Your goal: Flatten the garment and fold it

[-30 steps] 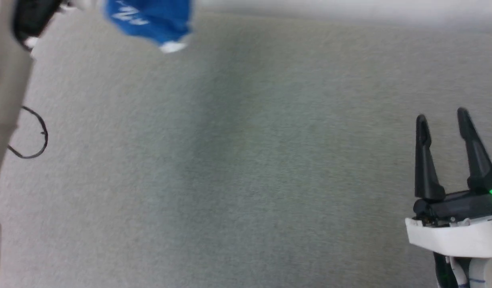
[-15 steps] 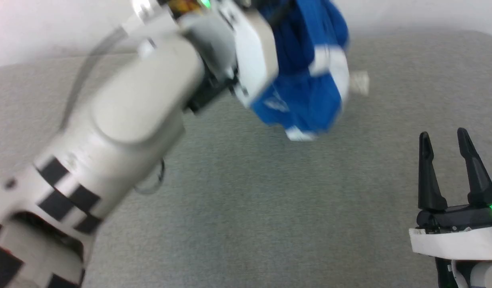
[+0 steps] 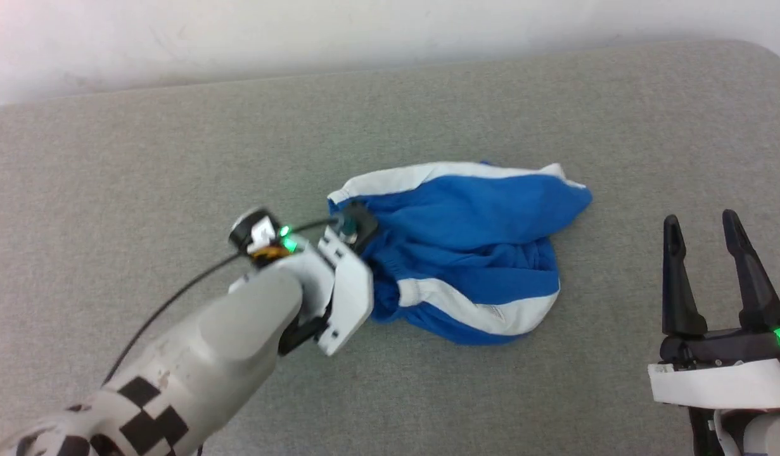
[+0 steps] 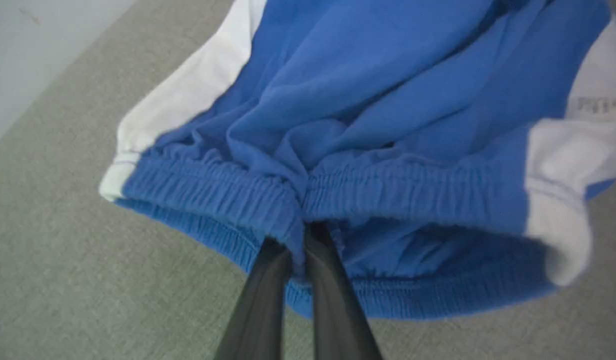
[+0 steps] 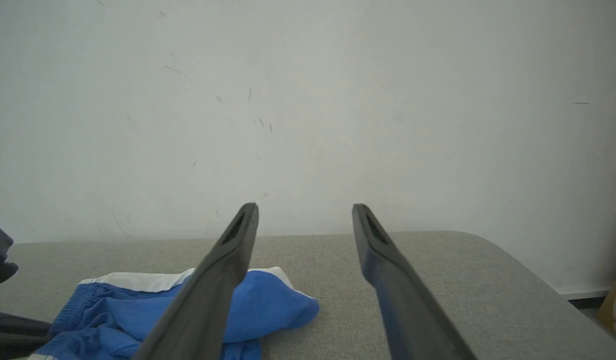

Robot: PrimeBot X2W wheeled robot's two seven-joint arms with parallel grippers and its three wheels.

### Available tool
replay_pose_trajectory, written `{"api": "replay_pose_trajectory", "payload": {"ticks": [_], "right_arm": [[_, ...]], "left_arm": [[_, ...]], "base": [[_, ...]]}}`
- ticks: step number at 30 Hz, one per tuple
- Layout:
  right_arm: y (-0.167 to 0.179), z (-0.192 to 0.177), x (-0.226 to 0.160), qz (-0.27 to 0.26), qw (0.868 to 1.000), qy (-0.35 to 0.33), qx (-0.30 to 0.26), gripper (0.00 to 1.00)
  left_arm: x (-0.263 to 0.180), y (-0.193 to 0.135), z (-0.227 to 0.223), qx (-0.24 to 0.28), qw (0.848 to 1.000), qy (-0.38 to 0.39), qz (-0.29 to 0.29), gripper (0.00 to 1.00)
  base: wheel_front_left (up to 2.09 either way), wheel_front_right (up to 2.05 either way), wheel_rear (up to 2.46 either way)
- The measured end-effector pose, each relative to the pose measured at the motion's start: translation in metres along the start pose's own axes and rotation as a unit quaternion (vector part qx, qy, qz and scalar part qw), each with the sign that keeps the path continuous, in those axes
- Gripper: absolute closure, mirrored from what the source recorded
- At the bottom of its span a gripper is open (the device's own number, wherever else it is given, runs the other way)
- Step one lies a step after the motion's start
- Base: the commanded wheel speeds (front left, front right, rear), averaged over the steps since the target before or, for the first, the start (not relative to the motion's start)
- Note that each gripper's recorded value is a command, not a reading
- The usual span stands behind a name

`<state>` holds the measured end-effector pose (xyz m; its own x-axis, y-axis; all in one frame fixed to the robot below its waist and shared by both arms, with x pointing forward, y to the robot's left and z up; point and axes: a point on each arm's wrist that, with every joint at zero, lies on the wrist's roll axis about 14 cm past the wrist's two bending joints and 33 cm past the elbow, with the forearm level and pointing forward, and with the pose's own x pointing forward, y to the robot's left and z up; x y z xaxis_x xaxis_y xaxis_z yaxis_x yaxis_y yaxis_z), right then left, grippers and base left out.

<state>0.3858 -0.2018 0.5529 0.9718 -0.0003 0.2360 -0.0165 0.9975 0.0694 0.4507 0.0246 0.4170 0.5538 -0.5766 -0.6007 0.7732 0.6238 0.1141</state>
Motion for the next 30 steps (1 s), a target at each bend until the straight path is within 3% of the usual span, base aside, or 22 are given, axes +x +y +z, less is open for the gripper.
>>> {"api": "replay_pose_trajectory", "payload": {"ticks": [2, 6, 7, 8, 12, 19, 24, 27, 30], "right_arm": [[0.003, -0.004, 0.001, 0.004, 1.000, 0.005, 0.001, 0.00], [0.009, -0.008, 0.003, 0.013, 1.000, 0.010, 0.002, 0.00], [0.010, -0.008, 0.003, 0.015, 1.000, 0.009, 0.002, 0.00], [0.012, -0.007, 0.003, 0.017, 1.000, 0.009, 0.003, 0.00], [0.016, -0.002, -0.004, 0.024, 1.000, 0.005, 0.002, 0.00], [0.018, 0.012, -0.020, 0.028, 1.000, -0.007, -0.002, 0.00], [0.019, 0.020, -0.025, 0.030, 0.999, -0.017, -0.004, 0.00], [0.021, 0.023, -0.025, 0.034, 0.999, -0.022, -0.004, 0.00], [0.018, 0.024, -0.024, 0.029, 0.999, -0.023, -0.006, 0.00]], "left_arm": [[-0.002, 0.001, -0.025, -0.003, 1.000, 0.030, 0.006, 1.00], [-0.004, 0.000, -0.028, -0.014, 0.999, 0.027, 0.013, 1.00], [-0.006, 0.002, -0.026, -0.016, 1.000, 0.016, 0.018, 0.85], [-0.008, 0.004, -0.021, -0.018, 1.000, 0.000, 0.025, 0.00], [-0.023, 0.021, 0.016, -0.026, 0.991, -0.108, 0.078, 0.00], [-0.074, 0.039, 0.075, -0.011, 0.950, -0.251, 0.187, 0.00], [-0.135, 0.048, 0.094, -0.016, 0.895, -0.334, 0.296, 0.00], [-0.167, 0.054, 0.073, -0.040, 0.863, -0.344, 0.367, 0.00], [-0.185, 0.050, 0.050, -0.062, 0.844, -0.340, 0.410, 0.00]], "base": [[0.00, 0.00, 0.00], [0.00, 0.00, 0.00], [0.00, 0.00, 0.00], [0.00, 0.00, 0.00], [0.00, 0.00, 0.00], [0.00, 0.00, 0.00], [0.00, 0.00, 0.00], [0.00, 0.00, 0.00], [0.00, 0.00, 0.00]]}}
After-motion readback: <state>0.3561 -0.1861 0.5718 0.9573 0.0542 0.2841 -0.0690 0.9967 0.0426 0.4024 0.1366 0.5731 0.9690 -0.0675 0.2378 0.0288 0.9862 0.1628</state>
